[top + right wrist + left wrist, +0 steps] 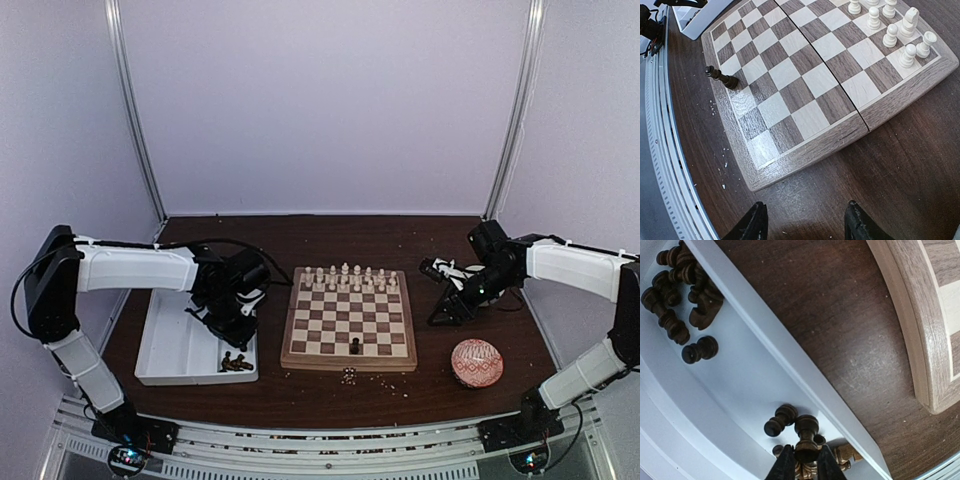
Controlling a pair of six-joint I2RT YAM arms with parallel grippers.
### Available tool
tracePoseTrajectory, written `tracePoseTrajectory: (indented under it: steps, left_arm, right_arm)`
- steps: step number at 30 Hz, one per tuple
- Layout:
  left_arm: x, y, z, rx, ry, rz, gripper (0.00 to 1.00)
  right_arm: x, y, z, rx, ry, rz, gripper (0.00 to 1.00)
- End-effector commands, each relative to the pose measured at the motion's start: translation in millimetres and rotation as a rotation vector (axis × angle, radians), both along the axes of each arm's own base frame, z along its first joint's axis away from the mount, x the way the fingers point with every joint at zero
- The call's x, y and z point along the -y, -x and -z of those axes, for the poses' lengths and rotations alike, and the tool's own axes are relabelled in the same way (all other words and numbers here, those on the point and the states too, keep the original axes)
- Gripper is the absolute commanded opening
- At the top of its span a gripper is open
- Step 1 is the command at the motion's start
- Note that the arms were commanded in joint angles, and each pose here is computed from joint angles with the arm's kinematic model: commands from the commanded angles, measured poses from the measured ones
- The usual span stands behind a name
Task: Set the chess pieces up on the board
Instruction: Pick up the chess pile from the storage box.
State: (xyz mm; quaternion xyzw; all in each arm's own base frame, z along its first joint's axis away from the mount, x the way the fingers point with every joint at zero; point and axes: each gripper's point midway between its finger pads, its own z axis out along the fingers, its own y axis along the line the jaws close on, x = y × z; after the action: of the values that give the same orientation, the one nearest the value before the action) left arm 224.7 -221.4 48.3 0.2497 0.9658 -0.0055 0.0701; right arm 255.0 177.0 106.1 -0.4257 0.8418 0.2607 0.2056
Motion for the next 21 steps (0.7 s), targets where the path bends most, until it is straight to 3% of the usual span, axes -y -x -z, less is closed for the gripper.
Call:
tracePoseTrajectory:
  steps: [1,8,21]
  left_arm:
    - [9,-10,0,0.023,-0.003,0.038,0.14]
    - [17,-7,5,-0.005,0.029,0.055,0.08]
    - [21,-12,-71,0.101,0.127,0.078,0.03]
  right_arm:
    - [0,-4,-6,0.022,0.009,-0.007,0.53]
    - [0,-4,-5,0.020,0.012,-0.004,0.53]
    - [-1,-4,-4,0.013,0.011,-0.007,0.53]
